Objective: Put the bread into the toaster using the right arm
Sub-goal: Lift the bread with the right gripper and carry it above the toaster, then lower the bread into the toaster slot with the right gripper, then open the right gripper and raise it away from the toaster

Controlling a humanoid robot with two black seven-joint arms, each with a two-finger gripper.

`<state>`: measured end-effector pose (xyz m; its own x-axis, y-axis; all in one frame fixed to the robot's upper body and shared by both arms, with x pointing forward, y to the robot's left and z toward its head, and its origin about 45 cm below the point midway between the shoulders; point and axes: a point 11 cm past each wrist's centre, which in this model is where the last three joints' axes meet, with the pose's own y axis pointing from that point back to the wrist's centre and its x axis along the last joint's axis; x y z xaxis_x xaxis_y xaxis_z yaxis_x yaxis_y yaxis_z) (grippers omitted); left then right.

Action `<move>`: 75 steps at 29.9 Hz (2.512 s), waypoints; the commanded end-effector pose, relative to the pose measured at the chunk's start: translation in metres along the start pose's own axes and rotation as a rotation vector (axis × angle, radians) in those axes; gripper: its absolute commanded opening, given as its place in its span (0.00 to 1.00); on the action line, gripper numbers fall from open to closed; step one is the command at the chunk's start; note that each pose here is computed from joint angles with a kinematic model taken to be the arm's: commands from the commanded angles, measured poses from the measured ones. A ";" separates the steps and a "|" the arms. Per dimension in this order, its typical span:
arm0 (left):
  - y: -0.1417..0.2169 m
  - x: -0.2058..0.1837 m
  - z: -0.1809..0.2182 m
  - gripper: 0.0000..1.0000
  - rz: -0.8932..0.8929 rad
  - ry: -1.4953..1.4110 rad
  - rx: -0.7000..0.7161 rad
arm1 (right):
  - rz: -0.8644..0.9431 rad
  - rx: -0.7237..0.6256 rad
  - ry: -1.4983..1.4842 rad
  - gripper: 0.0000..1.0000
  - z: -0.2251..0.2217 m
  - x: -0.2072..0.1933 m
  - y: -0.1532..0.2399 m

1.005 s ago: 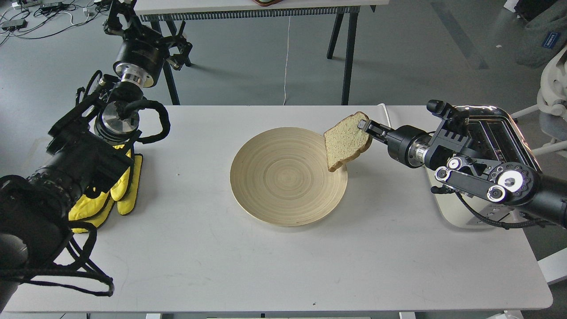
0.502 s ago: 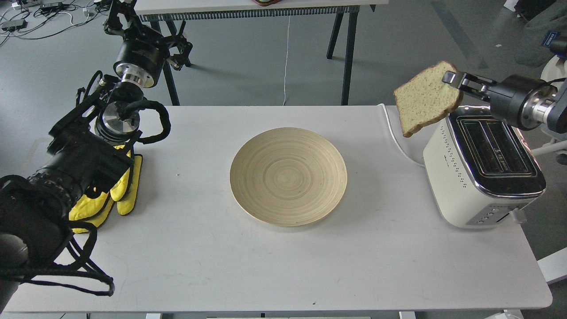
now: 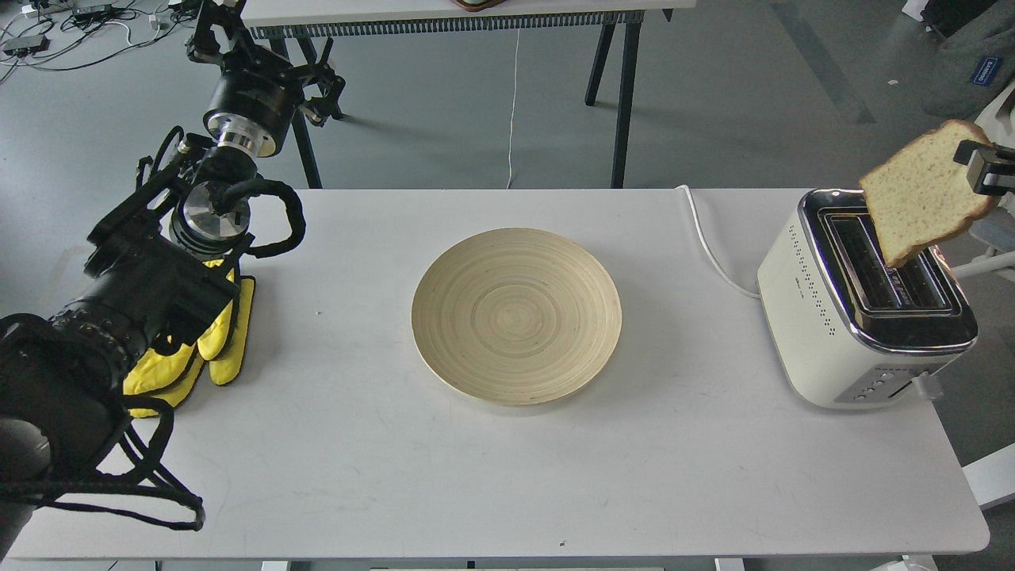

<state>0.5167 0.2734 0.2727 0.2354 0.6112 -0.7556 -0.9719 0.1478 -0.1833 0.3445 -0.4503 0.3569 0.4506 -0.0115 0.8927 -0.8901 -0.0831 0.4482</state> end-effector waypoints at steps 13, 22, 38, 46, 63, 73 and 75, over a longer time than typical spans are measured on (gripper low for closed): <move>0.000 0.000 0.000 1.00 -0.001 0.000 0.000 | -0.074 0.001 -0.036 0.05 -0.005 -0.030 -0.005; 0.000 0.000 -0.001 1.00 0.000 0.001 0.001 | -0.110 0.011 -0.042 0.05 -0.009 -0.045 -0.012; 0.000 0.000 -0.001 1.00 -0.002 0.001 0.001 | -0.071 0.074 -0.056 0.97 -0.028 -0.037 -0.027; 0.000 0.000 -0.001 1.00 -0.002 0.001 0.001 | 0.065 0.264 -0.468 0.99 -0.075 0.026 -0.036; 0.001 0.001 0.000 1.00 0.000 0.001 0.001 | 0.220 0.544 -1.492 0.99 -0.100 0.077 -0.115; 0.000 0.000 0.000 1.00 -0.002 0.001 0.000 | 0.122 0.765 -2.031 0.99 -0.107 0.024 -0.148; 0.000 0.000 0.000 1.00 -0.001 0.000 0.000 | 0.129 0.796 -2.102 0.99 -0.106 0.015 -0.148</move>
<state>0.5164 0.2736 0.2721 0.2356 0.6109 -0.7559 -0.9719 0.1481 -0.1831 0.4818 -0.3325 0.3244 0.3021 -0.7836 -0.5429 -0.9525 -0.2713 -0.1385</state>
